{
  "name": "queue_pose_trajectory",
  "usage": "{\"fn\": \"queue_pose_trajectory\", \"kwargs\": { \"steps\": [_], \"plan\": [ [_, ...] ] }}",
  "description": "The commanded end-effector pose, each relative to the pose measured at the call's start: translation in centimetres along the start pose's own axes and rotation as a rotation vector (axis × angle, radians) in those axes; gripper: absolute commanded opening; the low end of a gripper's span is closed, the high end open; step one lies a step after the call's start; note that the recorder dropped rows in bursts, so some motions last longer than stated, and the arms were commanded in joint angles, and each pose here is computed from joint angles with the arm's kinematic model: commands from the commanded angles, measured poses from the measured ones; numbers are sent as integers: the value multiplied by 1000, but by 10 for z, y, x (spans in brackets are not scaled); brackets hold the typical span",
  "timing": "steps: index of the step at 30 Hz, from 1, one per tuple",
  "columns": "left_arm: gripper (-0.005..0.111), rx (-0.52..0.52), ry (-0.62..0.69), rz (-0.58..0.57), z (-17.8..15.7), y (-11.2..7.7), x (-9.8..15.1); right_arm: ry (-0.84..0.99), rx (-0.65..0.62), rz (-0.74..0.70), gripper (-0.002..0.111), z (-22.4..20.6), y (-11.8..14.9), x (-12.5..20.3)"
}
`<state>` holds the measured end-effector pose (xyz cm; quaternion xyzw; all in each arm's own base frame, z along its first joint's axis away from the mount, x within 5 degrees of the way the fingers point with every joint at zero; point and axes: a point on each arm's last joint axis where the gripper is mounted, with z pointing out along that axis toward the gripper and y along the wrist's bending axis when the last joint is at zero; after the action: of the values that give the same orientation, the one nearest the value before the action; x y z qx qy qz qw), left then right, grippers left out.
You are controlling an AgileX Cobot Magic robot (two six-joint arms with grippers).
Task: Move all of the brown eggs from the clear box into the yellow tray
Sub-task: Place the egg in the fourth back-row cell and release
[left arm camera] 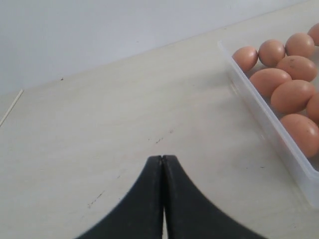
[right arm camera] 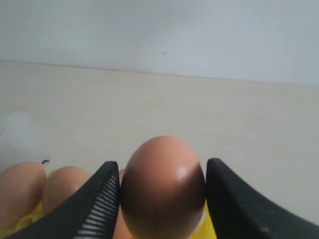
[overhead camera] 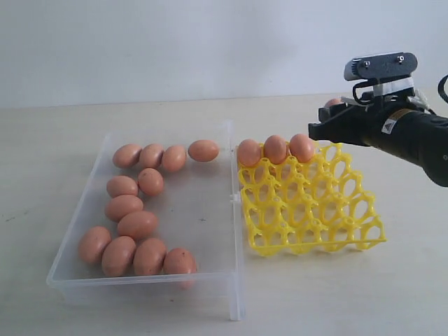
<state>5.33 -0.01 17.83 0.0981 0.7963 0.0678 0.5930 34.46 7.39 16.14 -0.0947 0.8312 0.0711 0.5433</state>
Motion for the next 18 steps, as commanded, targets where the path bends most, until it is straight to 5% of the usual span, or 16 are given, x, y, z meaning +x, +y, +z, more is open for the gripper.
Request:
{"fn": "queue_pose_trajectory", "kwargs": {
  "steps": [1,18],
  "plan": [
    [0,-2,-18,-5,-1,0,-2,-12,-3,30,0,10,-5,13],
    [0,-2,-18,-5,-1,0,-2,-14,5,39,0,40,-14,40]
  ]
}}
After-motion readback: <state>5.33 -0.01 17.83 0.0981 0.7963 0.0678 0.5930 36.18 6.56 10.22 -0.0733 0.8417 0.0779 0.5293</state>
